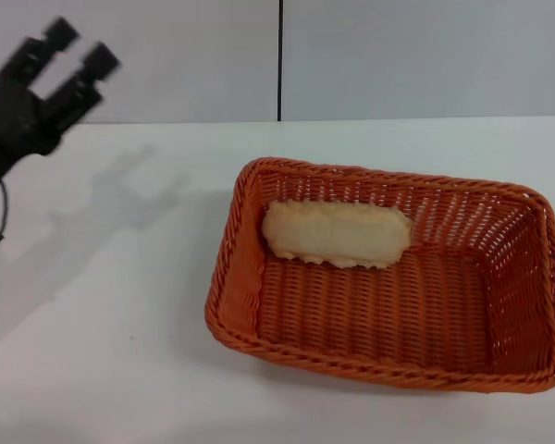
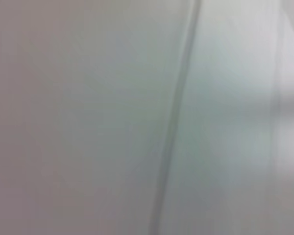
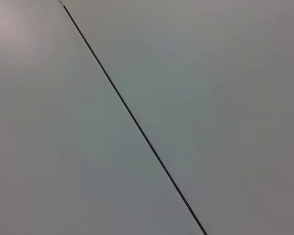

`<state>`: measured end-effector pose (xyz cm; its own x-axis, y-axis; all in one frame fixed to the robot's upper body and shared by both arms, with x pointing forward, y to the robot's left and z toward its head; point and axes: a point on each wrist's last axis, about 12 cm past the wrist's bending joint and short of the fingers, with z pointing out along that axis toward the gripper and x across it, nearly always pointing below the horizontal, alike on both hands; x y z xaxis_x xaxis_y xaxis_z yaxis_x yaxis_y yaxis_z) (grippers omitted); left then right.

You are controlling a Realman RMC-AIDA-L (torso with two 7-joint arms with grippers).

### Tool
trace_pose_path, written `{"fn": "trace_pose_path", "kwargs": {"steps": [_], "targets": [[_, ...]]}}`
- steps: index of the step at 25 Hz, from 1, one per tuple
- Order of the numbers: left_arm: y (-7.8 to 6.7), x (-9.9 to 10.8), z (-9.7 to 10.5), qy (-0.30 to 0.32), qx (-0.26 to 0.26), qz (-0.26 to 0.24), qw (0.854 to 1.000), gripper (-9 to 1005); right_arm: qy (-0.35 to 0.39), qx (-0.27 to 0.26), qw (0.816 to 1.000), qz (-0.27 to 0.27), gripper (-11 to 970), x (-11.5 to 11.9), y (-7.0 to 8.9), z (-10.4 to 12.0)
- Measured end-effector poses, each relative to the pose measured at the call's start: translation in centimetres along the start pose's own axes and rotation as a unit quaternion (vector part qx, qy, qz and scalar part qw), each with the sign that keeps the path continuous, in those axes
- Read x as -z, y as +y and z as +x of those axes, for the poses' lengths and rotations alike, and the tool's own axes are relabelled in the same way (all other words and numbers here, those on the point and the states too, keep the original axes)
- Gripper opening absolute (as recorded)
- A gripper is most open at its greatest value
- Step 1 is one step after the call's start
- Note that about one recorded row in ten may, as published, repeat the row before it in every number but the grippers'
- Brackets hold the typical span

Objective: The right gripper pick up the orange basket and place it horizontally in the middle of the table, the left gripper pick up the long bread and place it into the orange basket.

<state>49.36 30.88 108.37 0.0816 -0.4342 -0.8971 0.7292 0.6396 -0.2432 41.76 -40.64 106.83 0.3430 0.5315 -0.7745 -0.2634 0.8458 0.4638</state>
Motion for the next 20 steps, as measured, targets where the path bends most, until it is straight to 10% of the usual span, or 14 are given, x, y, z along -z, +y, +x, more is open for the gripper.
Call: {"fn": "trace_pose_path", "kwargs": {"steps": [20], "targets": [[-0.4,2.9,-0.1,-0.067,-0.032,-0.078,0.994,698,-0.011,0.015,1.000,0.014,541,0.4,0.3,0.6]]}}
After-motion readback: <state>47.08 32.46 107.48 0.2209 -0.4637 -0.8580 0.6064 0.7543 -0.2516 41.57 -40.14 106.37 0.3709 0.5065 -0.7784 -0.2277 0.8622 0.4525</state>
